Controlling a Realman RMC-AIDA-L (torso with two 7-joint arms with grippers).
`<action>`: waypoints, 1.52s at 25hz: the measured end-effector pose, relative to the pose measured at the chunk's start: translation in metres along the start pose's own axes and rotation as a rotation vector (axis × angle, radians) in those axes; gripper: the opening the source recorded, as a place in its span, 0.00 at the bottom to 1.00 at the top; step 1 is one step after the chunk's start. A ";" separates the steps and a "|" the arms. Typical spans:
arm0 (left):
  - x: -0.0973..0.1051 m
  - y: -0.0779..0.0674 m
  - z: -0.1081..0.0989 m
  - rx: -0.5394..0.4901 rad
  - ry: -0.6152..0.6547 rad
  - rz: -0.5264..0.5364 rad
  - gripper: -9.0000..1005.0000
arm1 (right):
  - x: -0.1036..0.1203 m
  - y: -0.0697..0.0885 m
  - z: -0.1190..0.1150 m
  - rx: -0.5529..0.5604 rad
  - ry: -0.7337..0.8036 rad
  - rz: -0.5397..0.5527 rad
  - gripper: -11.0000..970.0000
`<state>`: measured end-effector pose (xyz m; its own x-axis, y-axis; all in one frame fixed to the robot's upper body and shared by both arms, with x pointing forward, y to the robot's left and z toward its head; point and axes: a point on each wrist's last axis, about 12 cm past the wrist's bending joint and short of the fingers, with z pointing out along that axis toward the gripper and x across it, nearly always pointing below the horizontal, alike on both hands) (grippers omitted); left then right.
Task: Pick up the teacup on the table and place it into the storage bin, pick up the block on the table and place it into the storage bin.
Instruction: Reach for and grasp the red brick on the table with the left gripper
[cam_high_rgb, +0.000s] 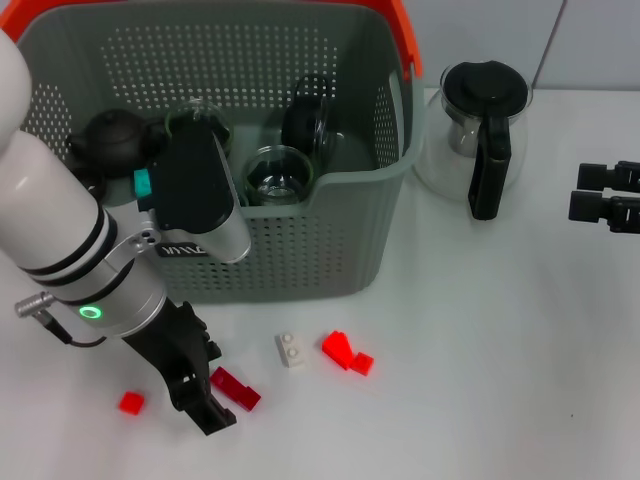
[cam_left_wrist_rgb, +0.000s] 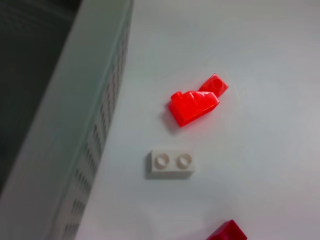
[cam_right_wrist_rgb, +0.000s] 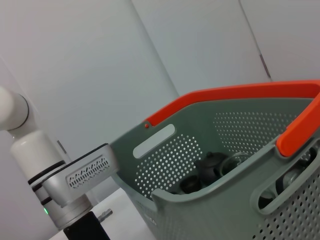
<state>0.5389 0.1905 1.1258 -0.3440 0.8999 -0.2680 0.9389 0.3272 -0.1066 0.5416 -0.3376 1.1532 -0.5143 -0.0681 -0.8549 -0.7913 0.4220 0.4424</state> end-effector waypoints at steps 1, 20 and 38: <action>-0.001 0.000 0.001 0.001 -0.002 0.002 0.85 | 0.000 0.000 0.000 0.001 0.000 -0.001 0.85; -0.006 -0.002 0.017 0.038 -0.039 0.009 0.85 | 0.002 0.000 -0.001 0.003 0.002 0.002 0.85; 0.003 -0.005 0.011 0.048 0.035 -0.024 0.82 | 0.003 0.001 -0.002 -0.001 0.003 0.005 0.85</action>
<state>0.5332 0.1885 1.1146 -0.3652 0.9019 -0.2308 0.9286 0.3355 -0.1586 0.5389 -0.3390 1.1515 -0.5187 -0.0685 -0.8522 -0.7892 0.4217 0.4465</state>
